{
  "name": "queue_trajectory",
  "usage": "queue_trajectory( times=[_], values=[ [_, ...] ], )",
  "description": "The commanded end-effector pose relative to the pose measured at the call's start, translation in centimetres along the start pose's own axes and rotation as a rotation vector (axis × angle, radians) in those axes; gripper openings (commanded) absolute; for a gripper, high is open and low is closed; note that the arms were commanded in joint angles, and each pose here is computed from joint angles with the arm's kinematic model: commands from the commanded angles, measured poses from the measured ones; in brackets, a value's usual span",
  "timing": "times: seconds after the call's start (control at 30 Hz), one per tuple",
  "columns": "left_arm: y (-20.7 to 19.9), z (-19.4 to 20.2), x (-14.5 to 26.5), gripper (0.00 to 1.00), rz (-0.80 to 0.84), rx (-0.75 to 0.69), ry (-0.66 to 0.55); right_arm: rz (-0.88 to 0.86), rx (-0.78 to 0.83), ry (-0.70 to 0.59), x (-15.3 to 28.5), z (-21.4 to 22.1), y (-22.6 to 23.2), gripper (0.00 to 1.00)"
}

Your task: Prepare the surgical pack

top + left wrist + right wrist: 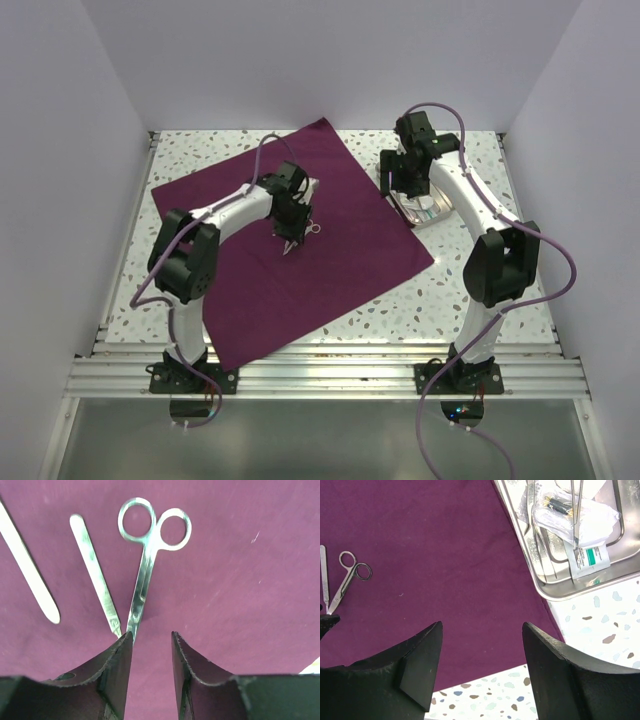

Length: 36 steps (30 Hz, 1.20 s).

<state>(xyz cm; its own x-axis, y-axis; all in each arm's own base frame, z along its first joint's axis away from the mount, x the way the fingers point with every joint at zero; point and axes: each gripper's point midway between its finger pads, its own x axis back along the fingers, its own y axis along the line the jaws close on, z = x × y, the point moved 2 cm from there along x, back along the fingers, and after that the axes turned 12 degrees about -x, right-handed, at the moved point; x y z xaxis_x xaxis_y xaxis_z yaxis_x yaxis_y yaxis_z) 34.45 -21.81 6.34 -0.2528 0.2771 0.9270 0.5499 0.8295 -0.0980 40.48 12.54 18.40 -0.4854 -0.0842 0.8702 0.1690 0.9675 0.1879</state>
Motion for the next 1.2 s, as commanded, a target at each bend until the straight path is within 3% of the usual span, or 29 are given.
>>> queue_trajectory(
  times=[0.0,0.4,1.17],
  values=[
    [0.2,-1.7,-0.6,0.41,-0.008,-0.045,-0.032,-0.024,-0.004,-0.035,0.5,-0.8,0.7,0.69],
    [1.6,-4.7,-2.9,0.38,-0.071,-0.077,-0.078,-0.012,0.009,-0.015,0.5,-0.4,0.5,0.69],
    [1.0,-0.2,-5.3,0.3,-0.079,-0.124,0.072,-0.045,0.017,-0.008,0.1,-0.1,2.8,0.7]
  ],
)
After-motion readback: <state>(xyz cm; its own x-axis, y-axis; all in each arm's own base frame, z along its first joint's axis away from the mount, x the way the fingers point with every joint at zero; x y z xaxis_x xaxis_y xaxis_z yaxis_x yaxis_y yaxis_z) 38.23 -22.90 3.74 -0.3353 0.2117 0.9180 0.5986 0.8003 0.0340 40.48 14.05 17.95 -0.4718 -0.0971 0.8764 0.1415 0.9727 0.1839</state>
